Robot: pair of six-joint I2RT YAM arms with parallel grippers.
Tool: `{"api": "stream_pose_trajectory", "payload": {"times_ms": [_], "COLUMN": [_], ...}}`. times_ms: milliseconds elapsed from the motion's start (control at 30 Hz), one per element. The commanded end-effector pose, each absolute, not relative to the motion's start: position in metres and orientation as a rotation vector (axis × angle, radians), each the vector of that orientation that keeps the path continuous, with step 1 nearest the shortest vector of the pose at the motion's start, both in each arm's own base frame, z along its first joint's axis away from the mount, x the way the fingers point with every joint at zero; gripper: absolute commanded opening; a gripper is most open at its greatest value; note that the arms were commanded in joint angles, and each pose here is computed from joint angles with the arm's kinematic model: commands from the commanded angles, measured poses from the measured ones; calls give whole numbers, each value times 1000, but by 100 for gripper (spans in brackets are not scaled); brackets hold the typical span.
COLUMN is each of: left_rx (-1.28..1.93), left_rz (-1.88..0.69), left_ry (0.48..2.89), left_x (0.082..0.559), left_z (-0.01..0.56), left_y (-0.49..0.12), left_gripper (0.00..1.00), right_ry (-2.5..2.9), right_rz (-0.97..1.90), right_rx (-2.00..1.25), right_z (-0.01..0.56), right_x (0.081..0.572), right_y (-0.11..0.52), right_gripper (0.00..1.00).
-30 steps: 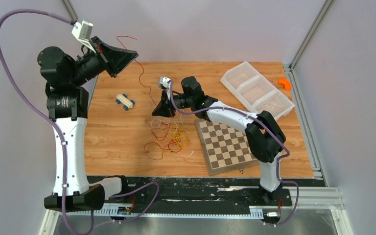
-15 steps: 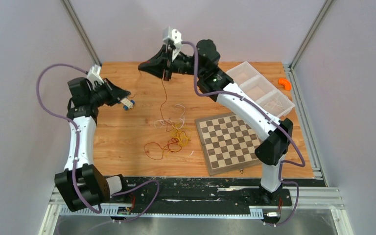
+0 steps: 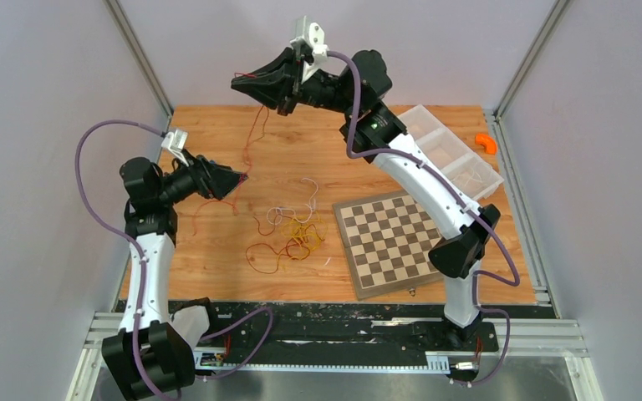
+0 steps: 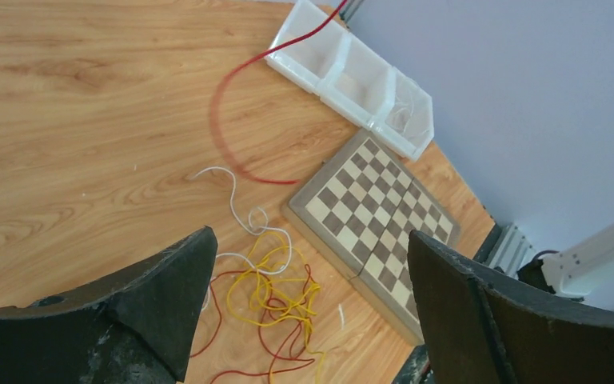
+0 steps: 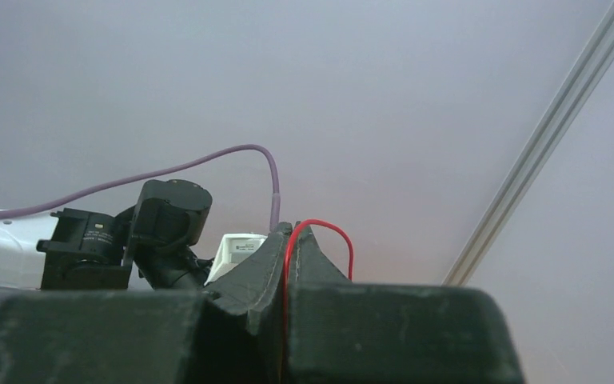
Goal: Untangle the cables
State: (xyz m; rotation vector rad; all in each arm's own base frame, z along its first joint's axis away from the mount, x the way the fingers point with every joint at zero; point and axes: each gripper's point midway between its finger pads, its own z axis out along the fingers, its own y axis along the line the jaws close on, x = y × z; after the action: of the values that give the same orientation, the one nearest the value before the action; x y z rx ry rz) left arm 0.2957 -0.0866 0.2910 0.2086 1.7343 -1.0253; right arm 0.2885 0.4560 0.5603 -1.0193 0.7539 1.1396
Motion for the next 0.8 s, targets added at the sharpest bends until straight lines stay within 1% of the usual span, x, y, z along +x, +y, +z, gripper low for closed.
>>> {"api": "stream_pose_trajectory", "payload": {"times_ms": [0, 133, 267, 533, 767], "left_rx": [304, 252, 248, 245, 255], "left_rz": [-939, -761, -676, -699, -741], "left_ry": [1729, 1811, 1869, 1904, 1917], "left_x": [296, 310, 318, 325, 328], "left_z": [275, 253, 240, 237, 235], "left_y": [-84, -63, -52, -52, -63], "left_gripper": [98, 100, 100, 100, 100], "right_ry": [744, 802, 885, 1094, 1229], "right_rz": [1079, 1024, 942, 795, 687], "right_rx": [-1003, -1011, -999, -915, -814], "right_z": [565, 551, 532, 490, 473], "right_x": [293, 306, 327, 368, 399], "right_y": [444, 426, 399, 325, 265], "right_gripper": [0, 0, 0, 0, 0]}}
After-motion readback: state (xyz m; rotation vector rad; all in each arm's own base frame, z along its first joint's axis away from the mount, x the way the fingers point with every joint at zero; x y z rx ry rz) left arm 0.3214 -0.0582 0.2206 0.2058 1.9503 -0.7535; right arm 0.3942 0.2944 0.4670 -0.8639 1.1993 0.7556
